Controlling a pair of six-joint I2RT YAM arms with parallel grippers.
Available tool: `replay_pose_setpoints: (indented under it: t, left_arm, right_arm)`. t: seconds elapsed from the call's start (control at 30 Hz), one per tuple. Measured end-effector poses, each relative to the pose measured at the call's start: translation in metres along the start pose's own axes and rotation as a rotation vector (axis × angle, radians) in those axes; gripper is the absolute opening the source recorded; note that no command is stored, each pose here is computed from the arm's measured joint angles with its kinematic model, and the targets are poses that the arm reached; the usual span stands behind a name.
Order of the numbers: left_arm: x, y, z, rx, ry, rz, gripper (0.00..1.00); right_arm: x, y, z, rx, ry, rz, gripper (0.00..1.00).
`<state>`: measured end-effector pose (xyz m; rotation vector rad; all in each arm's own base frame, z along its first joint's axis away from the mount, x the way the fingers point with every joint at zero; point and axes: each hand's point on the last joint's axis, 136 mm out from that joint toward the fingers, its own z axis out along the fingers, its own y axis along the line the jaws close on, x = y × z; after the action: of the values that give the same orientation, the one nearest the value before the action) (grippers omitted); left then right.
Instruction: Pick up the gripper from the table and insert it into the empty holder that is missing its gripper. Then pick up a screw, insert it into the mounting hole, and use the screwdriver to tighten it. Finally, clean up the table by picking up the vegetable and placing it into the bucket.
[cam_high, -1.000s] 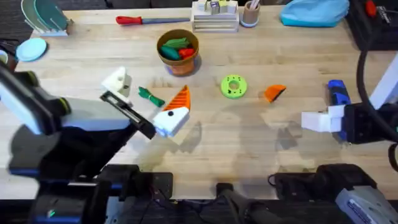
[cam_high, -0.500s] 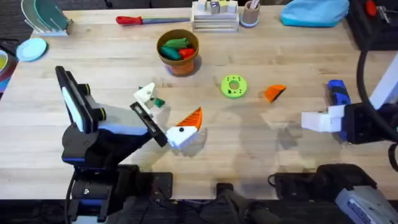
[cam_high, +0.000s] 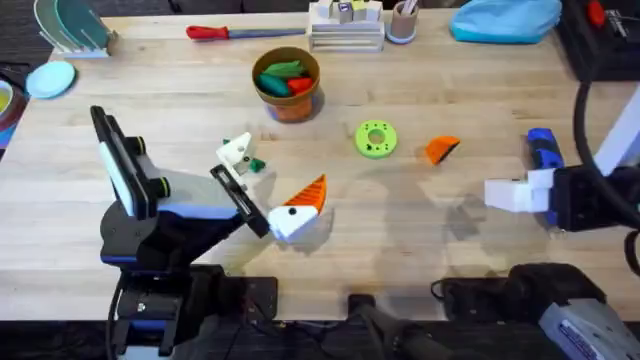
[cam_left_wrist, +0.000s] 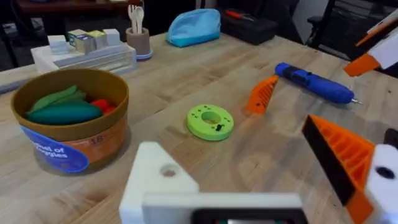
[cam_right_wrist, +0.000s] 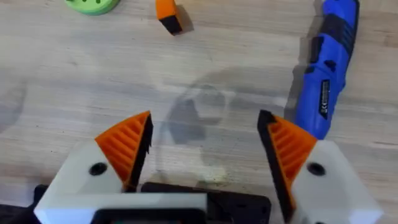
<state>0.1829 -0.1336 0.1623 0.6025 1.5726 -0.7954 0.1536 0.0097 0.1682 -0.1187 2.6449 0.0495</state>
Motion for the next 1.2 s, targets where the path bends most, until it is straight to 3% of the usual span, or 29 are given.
replay_pose_setpoints:
  t: [0.63,0.77,0.97,1.2]
  left_arm:
    - [0.0,0.0,0.0,0.002,0.0,0.0,0.993]
    - [0.0,0.0,0.0,0.002,0.0,0.0,0.993]
    - [0.0,0.0,0.0,0.001,0.0,0.001,0.993]
    - [0.0,0.0,0.0,0.001,0.0,0.001,0.993]
  right_arm:
    - [0.0,-0.003,0.0,0.016,0.0,-0.033,0.992]
    - [-0.018,-0.004,-0.001,0.026,-0.073,-0.075,0.994]
    - [-0.07,0.023,-0.012,-0.123,-0.298,-0.128,0.994]
    - [-0.071,0.054,-0.02,-0.311,-0.325,-0.156,0.994]
